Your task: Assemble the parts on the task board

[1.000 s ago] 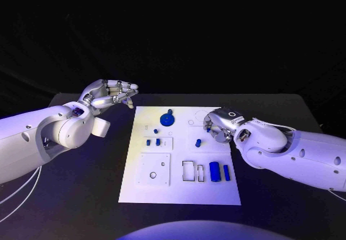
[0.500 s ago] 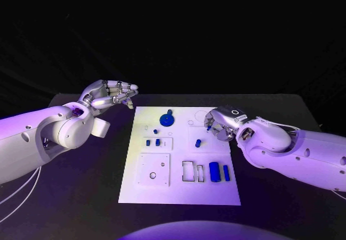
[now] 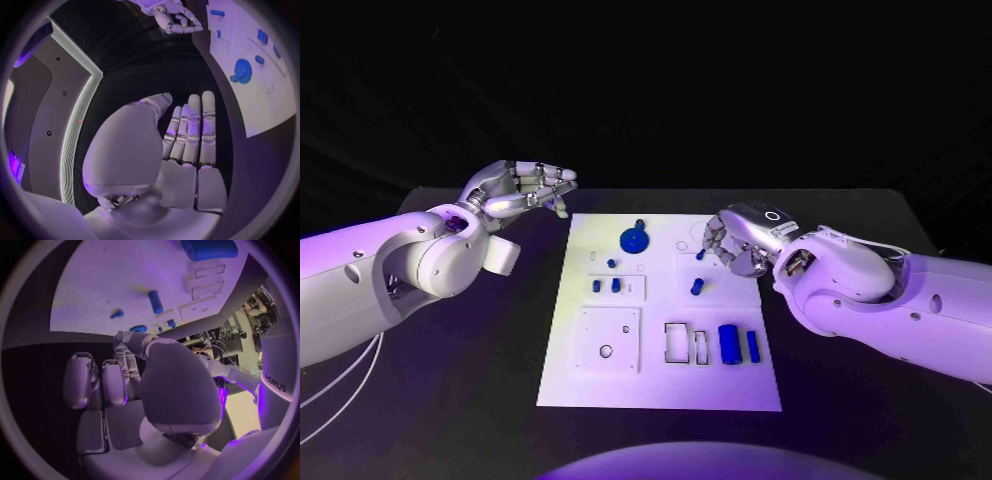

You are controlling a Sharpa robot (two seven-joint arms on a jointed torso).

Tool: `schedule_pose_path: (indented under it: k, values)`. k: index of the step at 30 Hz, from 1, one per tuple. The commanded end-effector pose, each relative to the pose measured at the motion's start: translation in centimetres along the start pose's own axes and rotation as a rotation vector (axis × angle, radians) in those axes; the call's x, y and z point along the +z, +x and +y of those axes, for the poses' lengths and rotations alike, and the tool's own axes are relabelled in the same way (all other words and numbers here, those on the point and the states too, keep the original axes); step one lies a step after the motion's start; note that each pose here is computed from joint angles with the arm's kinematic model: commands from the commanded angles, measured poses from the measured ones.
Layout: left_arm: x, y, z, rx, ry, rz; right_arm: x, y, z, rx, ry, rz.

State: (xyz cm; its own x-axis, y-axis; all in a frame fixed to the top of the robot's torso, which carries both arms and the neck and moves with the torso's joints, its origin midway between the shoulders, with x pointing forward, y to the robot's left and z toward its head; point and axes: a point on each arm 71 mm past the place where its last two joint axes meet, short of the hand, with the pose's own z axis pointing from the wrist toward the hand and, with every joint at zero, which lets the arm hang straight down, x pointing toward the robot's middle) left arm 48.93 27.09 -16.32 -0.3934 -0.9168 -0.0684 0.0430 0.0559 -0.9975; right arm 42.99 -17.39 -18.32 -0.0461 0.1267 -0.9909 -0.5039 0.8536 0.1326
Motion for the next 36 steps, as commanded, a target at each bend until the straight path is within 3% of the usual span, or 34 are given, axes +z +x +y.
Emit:
schedule_pose_path:
  k: [1, 5, 16, 24, 36]
  values:
    - [0.12, 0.24, -0.07, -0.007, 0.006, 0.018, 0.2, -0.1, 1.1, 0.02, -0.012, -0.004]
    - [0.2, 0.29, -0.04, -0.009, 0.005, 0.019, 0.4, -0.1, 1.8, 0.024, -0.022, 0.005]
    - [0.15, 0.06, 0.01, -0.007, 0.002, 0.011, 0.8, 0.2, 1.0, 0.011, 0.001, 0.019]
    - [0.14, 0.06, 0.01, -0.007, 0.001, 0.011, 0.9, 0.3, -0.5, 0.001, 0.036, 0.02]
    - [0.08, -0.02, 0.04, -0.006, -0.001, 0.01, 1.4, 0.4, -4.1, -0.008, 0.101, 0.068]
